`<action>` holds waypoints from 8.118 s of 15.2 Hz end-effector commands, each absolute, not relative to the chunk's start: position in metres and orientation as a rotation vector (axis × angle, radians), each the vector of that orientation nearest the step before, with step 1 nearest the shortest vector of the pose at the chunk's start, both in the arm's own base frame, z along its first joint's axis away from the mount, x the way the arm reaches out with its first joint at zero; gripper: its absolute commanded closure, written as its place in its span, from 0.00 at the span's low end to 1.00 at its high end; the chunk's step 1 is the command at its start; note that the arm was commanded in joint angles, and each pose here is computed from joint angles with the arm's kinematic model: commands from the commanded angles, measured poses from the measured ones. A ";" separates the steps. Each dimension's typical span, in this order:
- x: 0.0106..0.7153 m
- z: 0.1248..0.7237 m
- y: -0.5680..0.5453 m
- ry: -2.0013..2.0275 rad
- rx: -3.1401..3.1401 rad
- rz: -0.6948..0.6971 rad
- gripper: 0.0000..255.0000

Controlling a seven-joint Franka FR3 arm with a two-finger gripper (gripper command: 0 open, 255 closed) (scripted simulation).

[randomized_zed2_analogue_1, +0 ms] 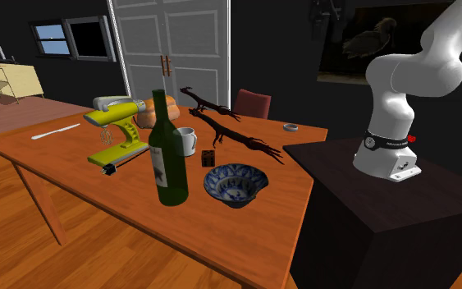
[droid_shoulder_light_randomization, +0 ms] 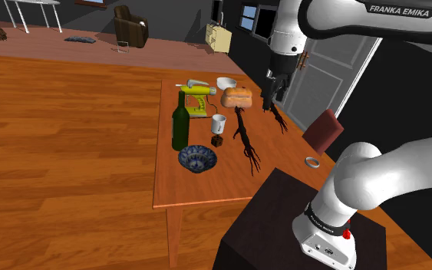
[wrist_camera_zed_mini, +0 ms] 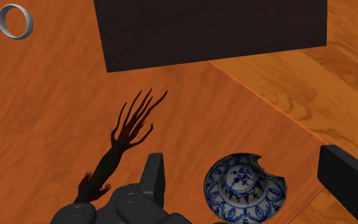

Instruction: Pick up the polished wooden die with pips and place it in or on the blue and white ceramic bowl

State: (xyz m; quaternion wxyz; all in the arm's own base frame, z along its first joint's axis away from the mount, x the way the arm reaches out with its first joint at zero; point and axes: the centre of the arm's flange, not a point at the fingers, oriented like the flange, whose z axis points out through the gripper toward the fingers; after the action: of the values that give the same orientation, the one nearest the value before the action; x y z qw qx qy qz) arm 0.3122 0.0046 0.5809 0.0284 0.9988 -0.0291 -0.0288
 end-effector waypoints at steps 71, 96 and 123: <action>0.599 0.214 -0.181 -0.015 3.126 0.010 1.00; 0.594 0.334 -0.156 -0.015 3.126 0.010 1.00; 0.550 0.286 0.048 -0.015 3.126 0.010 1.00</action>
State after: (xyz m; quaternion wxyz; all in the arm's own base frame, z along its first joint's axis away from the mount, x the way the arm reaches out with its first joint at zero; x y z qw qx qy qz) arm 0.5490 0.0481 0.2928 0.0080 1.0000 -0.0048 0.0030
